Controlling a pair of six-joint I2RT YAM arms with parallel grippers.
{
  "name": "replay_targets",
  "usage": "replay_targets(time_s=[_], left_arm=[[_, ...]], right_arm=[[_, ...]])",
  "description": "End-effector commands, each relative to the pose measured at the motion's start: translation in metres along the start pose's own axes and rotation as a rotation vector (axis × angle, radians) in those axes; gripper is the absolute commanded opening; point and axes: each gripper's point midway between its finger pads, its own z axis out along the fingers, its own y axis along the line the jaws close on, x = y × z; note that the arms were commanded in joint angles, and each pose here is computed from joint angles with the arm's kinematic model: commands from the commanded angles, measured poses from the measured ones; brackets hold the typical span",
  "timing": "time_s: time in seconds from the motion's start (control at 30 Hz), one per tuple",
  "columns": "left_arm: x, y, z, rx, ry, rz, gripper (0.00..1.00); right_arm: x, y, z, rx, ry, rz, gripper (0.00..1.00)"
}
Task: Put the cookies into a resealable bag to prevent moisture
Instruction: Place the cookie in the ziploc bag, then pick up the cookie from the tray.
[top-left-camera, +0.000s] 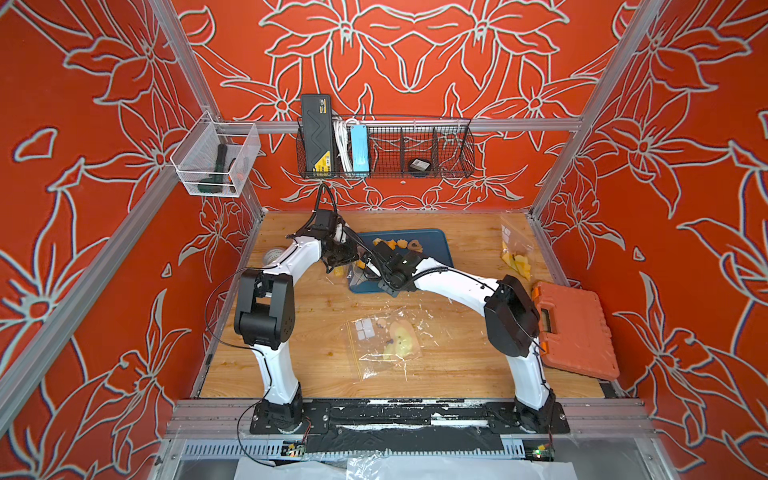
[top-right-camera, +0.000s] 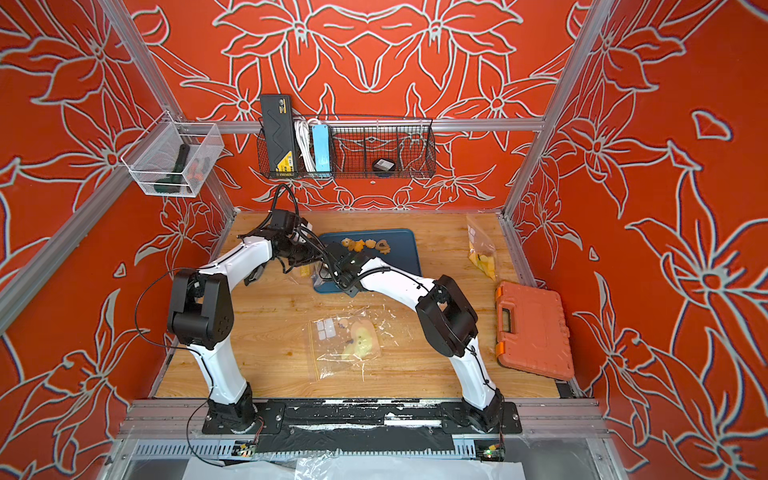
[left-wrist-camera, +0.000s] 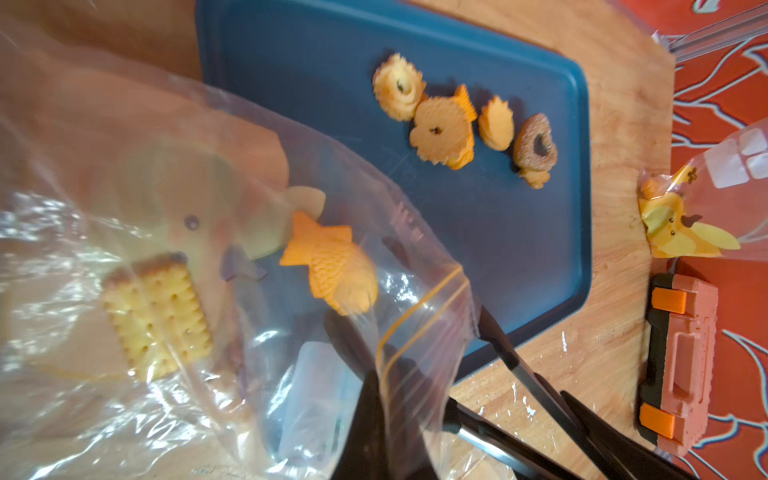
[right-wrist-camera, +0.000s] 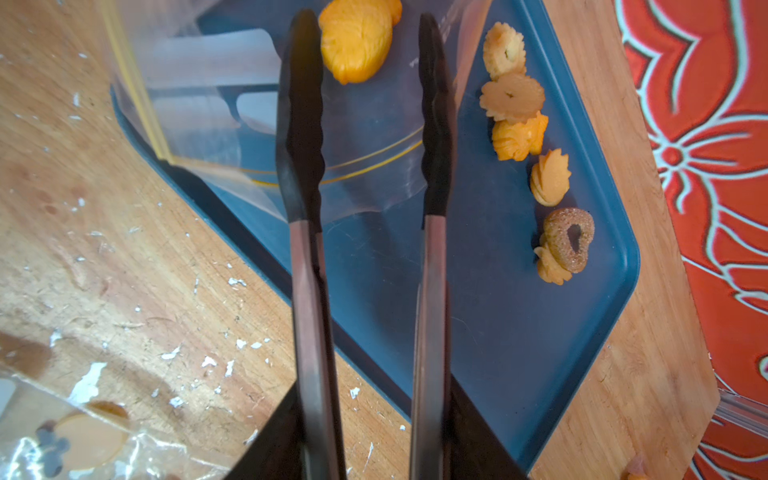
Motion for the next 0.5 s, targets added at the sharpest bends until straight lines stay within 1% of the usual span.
replay_targets(time_s=[0.0,0.1,0.27,0.37,0.47], left_arm=[[-0.018,-0.006,-0.022,0.011,-0.093,0.024,0.00],[-0.013,-0.007,-0.014,0.036,-0.055,0.014,0.00],[-0.007,-0.004,-0.004,0.048,-0.010,0.001,0.00],[-0.004,-0.003,0.000,0.050,0.007,-0.005,0.00],[-0.004,-0.001,0.001,0.045,0.010,-0.007,0.00]], right_arm=[[-0.008,-0.015,-0.024,0.016,-0.045,0.036,0.48],[-0.019,-0.016,-0.037,-0.014,-0.092,0.054,0.48],[-0.039,-0.016,-0.073,-0.083,-0.203,0.079,0.48],[-0.038,-0.021,-0.085,-0.076,-0.216,0.084,0.48],[-0.030,-0.024,-0.090,-0.061,-0.208,0.087,0.48]])
